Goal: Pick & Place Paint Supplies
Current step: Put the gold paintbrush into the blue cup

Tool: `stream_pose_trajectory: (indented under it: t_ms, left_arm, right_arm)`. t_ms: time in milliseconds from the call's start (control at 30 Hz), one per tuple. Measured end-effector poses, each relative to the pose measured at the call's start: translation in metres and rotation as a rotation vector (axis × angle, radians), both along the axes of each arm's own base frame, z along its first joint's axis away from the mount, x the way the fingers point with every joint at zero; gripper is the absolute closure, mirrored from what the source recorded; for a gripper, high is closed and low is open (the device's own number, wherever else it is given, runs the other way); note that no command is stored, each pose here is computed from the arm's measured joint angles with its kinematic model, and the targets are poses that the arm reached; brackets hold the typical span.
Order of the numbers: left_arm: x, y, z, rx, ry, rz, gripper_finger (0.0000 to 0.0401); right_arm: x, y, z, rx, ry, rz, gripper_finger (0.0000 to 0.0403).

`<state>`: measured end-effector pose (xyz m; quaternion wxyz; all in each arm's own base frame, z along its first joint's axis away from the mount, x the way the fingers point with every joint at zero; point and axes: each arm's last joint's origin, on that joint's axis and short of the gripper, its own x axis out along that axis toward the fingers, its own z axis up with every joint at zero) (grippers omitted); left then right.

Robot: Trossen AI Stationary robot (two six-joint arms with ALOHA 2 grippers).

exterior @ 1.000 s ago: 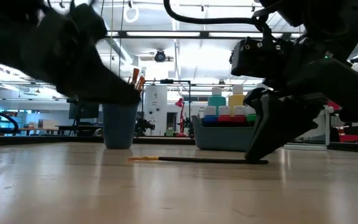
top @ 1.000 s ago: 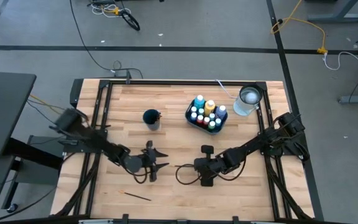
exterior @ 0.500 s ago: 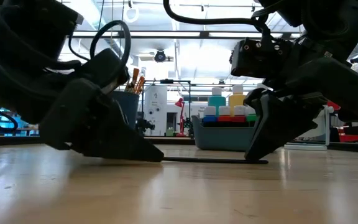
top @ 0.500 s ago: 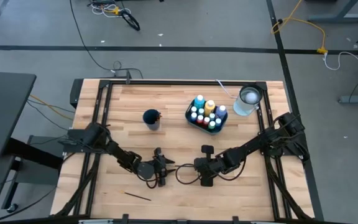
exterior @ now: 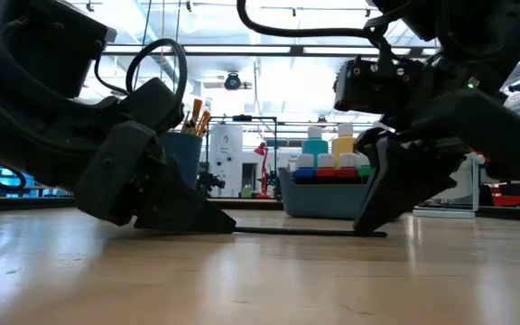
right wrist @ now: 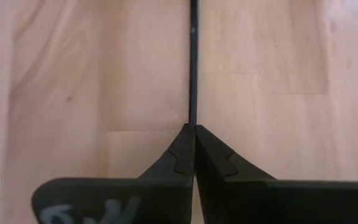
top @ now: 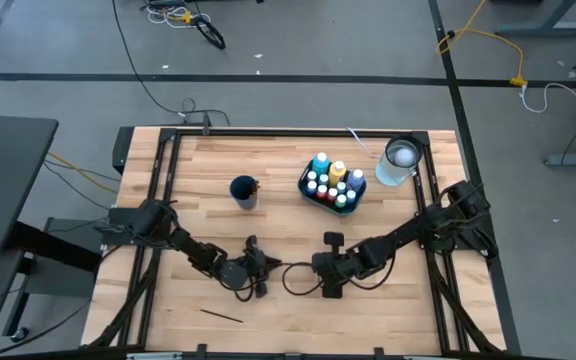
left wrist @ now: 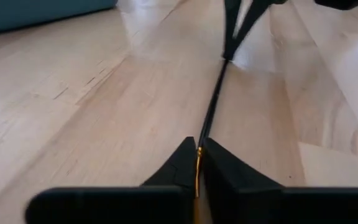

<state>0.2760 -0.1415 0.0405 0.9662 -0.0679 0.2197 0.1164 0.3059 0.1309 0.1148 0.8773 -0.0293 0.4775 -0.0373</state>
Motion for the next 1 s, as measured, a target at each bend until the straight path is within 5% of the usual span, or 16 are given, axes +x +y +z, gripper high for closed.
stream_pose_trajectory:
  t_ms: [300, 633, 1000]
  left_arm:
    - [0.000, 0.000, 0.000, 0.038, -0.006, -0.041, 0.0387]
    - [0.001, -0.002, 0.002, 0.075, -0.014, -0.103, 0.0393]
    - [0.006, -0.001, 0.008, 0.119, -0.059, -0.163, 0.0393]
  right_arm:
    - [0.000, -0.001, 0.005, -0.041, -0.043, 0.010, 0.0385]
    - [0.017, 0.003, 0.043, 0.060, -0.319, 0.084, 0.0292]
    - [0.039, -0.030, 0.009, 0.181, -0.235, 0.062, 0.0240]
